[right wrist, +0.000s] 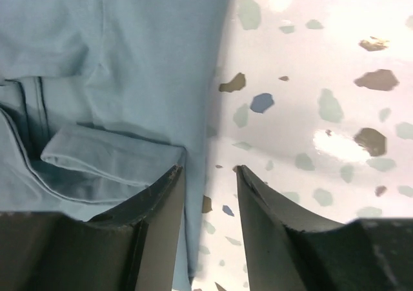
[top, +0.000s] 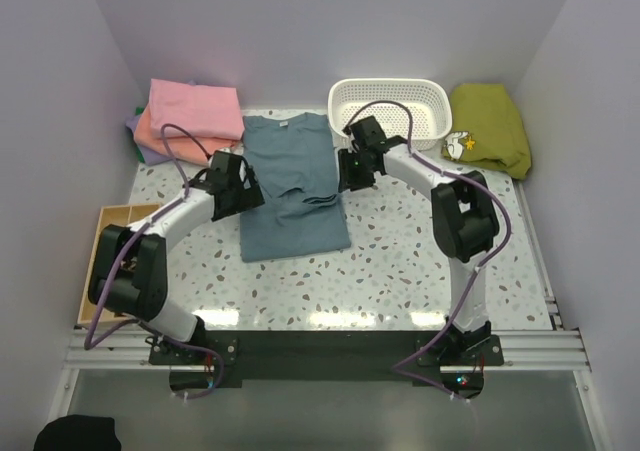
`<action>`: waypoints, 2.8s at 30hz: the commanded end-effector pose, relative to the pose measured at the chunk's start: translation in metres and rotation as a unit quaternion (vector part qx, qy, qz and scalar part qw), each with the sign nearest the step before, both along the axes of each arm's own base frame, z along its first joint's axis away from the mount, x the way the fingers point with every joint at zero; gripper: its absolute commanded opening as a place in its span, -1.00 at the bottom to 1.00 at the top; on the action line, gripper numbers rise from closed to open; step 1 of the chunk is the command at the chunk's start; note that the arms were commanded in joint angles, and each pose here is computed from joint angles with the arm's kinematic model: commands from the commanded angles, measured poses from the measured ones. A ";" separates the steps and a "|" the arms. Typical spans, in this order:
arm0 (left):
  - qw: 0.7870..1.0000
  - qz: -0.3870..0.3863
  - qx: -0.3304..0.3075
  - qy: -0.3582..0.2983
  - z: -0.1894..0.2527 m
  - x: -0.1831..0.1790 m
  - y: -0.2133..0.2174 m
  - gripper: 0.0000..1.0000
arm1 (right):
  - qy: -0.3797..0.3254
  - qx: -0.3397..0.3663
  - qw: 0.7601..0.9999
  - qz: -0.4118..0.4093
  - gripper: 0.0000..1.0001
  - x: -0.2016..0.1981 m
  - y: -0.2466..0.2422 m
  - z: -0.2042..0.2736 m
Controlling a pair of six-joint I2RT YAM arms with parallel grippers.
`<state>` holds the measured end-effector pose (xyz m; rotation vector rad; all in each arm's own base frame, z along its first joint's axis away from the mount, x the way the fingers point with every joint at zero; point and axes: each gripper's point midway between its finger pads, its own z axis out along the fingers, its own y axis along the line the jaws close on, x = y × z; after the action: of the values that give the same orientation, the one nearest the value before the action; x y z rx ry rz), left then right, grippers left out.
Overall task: Fold and stack the t-shirts
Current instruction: Fold the folded rectangular tshirt in 1/3 of the way
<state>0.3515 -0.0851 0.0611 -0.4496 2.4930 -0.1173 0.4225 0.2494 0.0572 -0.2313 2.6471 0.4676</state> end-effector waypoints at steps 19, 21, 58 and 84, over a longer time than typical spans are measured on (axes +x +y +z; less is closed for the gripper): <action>0.960 -0.181 -0.209 -0.044 0.024 -0.018 -0.084 1.00 | 0.067 0.144 0.976 0.149 -0.17 -0.105 0.090 0.039; 0.961 -0.179 -0.206 -0.042 0.020 -0.016 -0.083 1.00 | 0.069 0.140 0.977 0.146 -0.17 -0.102 0.091 0.031; 0.993 -0.099 -0.021 -0.058 -0.031 0.018 -0.018 1.00 | 0.035 -0.085 0.995 -0.035 -0.15 0.006 -0.024 -0.071; 0.989 -0.080 -0.099 -0.069 -0.019 -0.079 -0.016 1.00 | 0.003 0.029 1.000 0.010 0.15 -0.084 -0.036 -0.006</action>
<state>0.2980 -0.0972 0.0548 -0.2681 2.3575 -0.3686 0.3618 0.2132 0.0486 -0.2437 2.6175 0.4738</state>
